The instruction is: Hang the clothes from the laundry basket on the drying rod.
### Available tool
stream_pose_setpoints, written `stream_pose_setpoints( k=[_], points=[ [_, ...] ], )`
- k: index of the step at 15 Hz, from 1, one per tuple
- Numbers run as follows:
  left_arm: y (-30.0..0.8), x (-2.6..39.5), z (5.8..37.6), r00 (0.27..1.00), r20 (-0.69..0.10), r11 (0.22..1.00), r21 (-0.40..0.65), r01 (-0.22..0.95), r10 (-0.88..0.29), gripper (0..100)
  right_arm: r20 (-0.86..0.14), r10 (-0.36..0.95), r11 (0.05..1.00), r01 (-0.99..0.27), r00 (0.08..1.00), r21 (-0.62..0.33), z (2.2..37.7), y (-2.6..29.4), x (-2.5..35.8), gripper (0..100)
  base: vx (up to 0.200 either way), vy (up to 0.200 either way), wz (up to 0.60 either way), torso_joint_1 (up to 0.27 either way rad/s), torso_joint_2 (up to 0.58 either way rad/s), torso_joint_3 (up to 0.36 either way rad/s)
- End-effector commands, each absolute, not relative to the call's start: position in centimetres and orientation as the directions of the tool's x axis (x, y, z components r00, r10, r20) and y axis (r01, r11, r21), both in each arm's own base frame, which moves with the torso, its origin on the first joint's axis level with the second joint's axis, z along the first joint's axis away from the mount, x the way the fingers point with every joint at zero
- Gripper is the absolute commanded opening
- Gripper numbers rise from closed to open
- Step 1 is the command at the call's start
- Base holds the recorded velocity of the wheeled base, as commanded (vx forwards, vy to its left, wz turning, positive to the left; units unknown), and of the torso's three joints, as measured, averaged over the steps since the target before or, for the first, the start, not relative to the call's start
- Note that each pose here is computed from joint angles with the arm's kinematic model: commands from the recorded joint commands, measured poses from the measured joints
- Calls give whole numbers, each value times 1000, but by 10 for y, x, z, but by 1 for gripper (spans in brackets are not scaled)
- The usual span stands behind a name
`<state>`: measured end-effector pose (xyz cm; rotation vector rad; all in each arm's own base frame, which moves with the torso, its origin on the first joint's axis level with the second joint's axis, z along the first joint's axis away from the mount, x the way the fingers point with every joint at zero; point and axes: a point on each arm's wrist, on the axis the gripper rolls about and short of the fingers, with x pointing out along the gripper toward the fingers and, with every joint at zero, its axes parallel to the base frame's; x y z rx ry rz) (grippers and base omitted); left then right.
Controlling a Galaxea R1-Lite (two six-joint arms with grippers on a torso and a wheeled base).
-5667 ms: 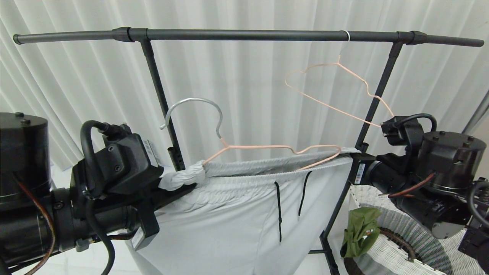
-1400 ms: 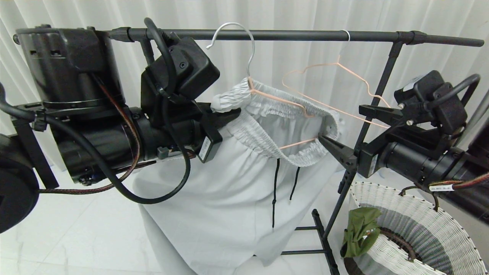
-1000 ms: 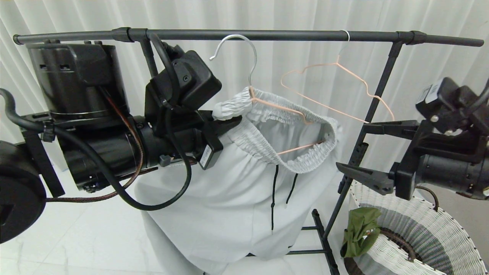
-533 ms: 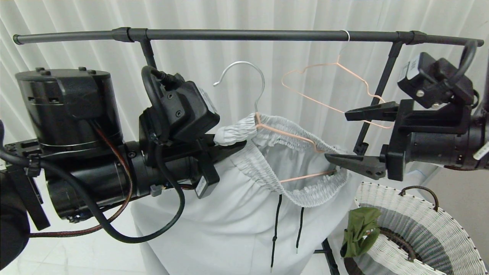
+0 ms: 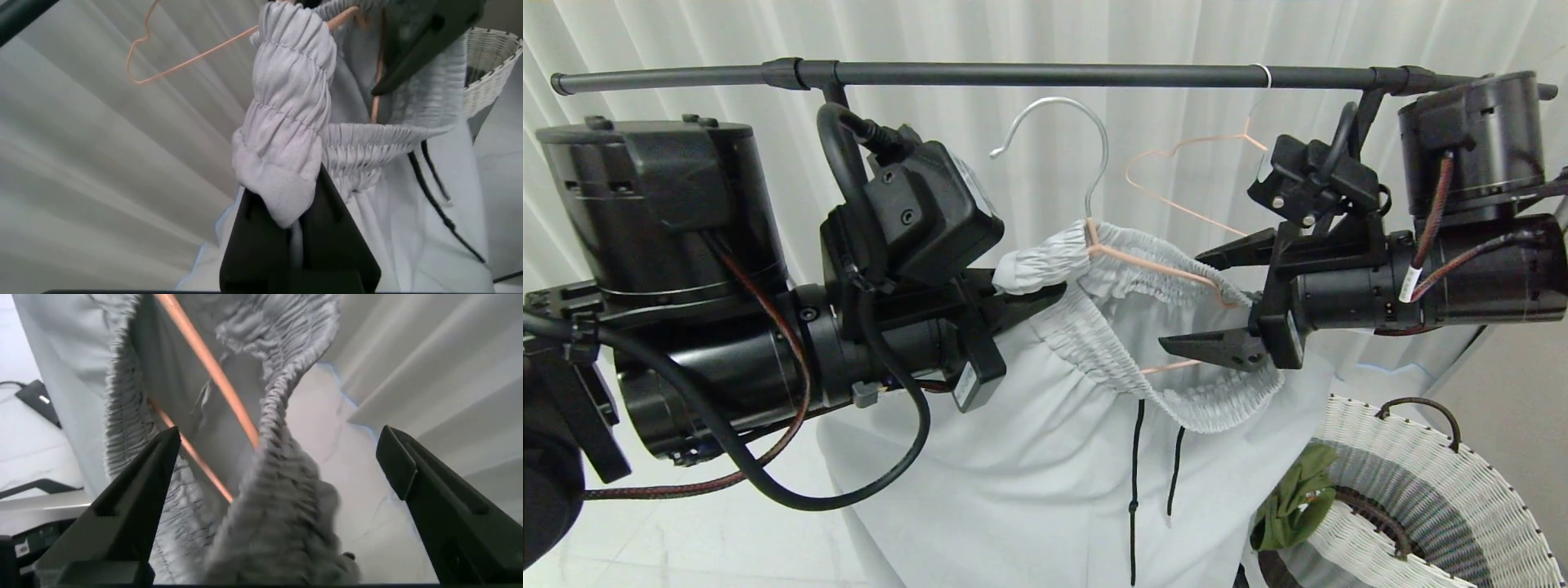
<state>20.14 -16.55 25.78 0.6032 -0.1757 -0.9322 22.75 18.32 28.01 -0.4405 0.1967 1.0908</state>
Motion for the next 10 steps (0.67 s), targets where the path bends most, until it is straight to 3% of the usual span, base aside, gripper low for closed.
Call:
stream_pose_setpoints(
  k=[1,4,5,10],
  points=[
    [-167,199,259,587,-108,440,559,703,-802,0,-393,805,381,-895,445,-232,271,189,235,100,0,0,0,0,0,0],
    [-169,198,259,581,-108,434,560,706,-807,0,-392,808,376,-897,440,-232,270,193,237,100,0,0,0,0,0,0],
    [-169,198,259,581,-109,433,560,707,-807,0,-392,809,374,-898,439,-234,270,194,237,0,0,0,0,0,0,0],
    [-169,198,258,581,-111,433,558,708,-806,0,-385,804,385,-890,454,-245,272,193,237,0,0,0,0,0,0,0]
  ],
)
